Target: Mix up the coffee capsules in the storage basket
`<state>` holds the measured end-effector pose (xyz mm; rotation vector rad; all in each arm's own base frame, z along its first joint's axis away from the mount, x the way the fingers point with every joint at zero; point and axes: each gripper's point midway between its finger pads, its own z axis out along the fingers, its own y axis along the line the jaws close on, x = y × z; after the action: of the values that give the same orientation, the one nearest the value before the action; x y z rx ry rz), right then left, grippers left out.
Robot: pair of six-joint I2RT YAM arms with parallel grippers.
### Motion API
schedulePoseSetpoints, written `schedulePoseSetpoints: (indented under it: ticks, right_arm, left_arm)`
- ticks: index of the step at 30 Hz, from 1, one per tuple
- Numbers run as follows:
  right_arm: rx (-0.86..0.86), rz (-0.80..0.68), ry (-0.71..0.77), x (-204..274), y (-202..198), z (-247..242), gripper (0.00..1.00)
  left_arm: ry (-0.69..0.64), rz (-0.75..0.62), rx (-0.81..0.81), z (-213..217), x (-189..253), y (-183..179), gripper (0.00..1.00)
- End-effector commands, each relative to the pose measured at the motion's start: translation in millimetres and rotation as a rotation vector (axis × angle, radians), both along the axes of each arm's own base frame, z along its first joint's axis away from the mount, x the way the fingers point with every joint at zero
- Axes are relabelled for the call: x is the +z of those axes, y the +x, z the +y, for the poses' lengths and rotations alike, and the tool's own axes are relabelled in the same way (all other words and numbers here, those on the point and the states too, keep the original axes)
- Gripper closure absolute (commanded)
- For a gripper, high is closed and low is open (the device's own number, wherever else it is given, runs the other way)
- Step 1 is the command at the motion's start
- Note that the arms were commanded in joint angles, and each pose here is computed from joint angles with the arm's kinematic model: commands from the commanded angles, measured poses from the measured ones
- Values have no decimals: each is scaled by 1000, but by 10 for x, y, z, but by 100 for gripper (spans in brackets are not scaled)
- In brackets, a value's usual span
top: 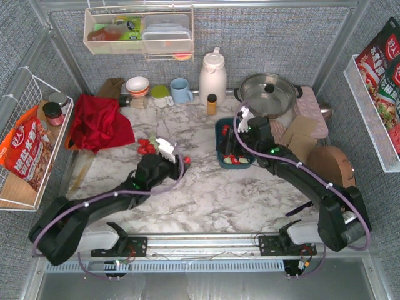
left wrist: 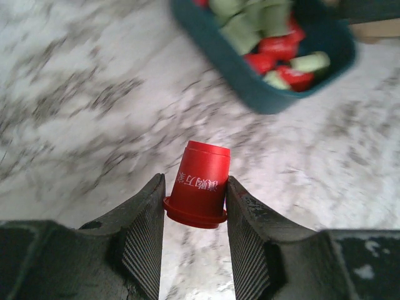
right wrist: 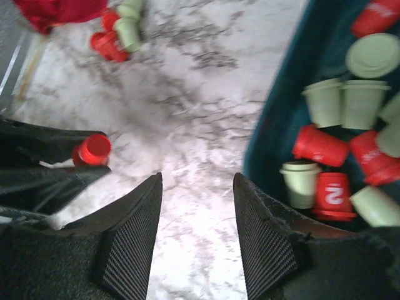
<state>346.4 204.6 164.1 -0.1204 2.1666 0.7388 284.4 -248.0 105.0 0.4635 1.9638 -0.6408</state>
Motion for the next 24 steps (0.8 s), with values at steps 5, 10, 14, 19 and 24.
schedulePoseSetpoints:
  ticks: [5, 10, 14, 19, 24]
  right_arm:
    - [186, 13, 186, 418, -424, 464, 46]
    - [240, -21, 254, 627, -587, 604, 44]
    - [269, -52, 286, 731, -675, 678, 41]
    - [302, -72, 295, 782, -748, 746, 40]
    - [313, -58, 293, 733, -762, 793, 41]
  left_arm:
    - [-205, -538, -229, -377, 1005, -399, 68]
    - [-204, -575, -276, -528, 1075, -445, 68]
    - [-204, -594, -290, -618, 1106, -456, 69]
    - [-205, -605, -297, -689, 1145, -464, 69]
    - [-215, -615, -311, -744, 1197, -501, 69]
